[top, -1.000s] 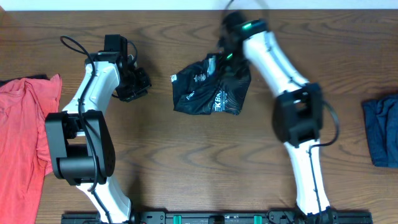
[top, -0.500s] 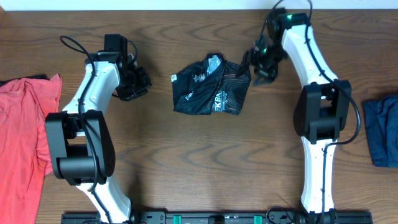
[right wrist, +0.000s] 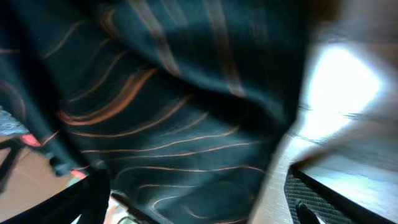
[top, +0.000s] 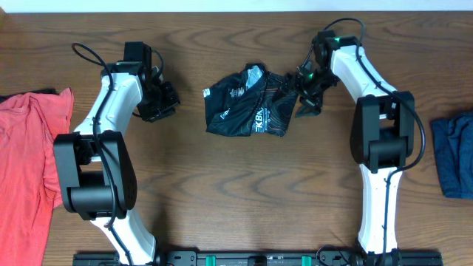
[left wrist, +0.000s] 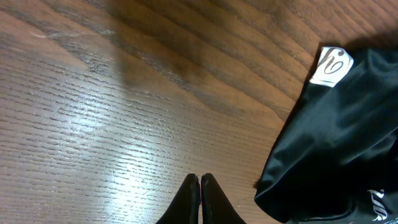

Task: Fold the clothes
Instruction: 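Lift the jersey bundle off the table with the right gripper, then carry the bundle rightward to the table's right edge with the right gripper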

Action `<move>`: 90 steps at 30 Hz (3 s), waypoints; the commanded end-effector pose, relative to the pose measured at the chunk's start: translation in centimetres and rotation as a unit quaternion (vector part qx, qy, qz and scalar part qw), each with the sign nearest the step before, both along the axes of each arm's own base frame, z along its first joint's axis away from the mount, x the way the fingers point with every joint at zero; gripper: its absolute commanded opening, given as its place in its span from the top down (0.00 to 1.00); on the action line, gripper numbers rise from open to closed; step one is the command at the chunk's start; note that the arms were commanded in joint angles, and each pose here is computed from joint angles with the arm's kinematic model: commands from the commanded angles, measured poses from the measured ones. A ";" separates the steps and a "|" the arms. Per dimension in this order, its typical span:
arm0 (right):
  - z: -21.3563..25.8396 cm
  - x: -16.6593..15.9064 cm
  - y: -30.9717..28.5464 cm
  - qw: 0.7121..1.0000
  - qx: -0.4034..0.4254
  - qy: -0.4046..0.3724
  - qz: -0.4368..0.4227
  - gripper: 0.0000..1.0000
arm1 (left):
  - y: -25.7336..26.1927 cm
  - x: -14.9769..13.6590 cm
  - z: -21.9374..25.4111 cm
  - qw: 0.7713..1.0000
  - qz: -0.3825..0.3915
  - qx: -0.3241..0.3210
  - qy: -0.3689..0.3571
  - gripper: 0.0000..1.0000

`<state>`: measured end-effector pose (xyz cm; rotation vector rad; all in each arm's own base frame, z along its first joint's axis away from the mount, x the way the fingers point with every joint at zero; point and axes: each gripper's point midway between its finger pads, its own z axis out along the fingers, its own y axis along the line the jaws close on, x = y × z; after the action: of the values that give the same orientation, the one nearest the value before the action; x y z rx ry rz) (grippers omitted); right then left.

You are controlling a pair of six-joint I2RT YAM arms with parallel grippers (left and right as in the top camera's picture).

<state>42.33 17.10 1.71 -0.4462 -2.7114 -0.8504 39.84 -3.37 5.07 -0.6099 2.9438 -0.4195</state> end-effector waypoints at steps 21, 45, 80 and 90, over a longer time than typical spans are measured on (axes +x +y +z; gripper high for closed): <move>-4.2 -0.1 6.5 0.995 0.091 -0.036 -0.010 0.86 | 0.6 -0.6 -0.7 1.000 -0.003 0.007 0.014 0.93; 3.6 6.4 -9.2 0.969 -0.090 -0.226 -0.050 0.99 | 0.4 -1.1 -0.8 1.000 -0.004 0.006 0.024 0.94; 13.4 4.9 -35.8 0.880 -0.270 -0.356 -0.161 0.99 | -3.8 -1.7 -0.8 0.998 -0.056 0.006 0.024 0.94; 14.9 5.8 -39.0 0.849 -0.303 -0.397 -0.170 0.99 | -3.9 -1.6 -0.8 0.998 -0.051 0.005 0.024 0.94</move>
<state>48.55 -20.34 15.27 -0.8698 -3.7201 -0.2693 38.62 -7.38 4.94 -0.4708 3.0109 -0.4229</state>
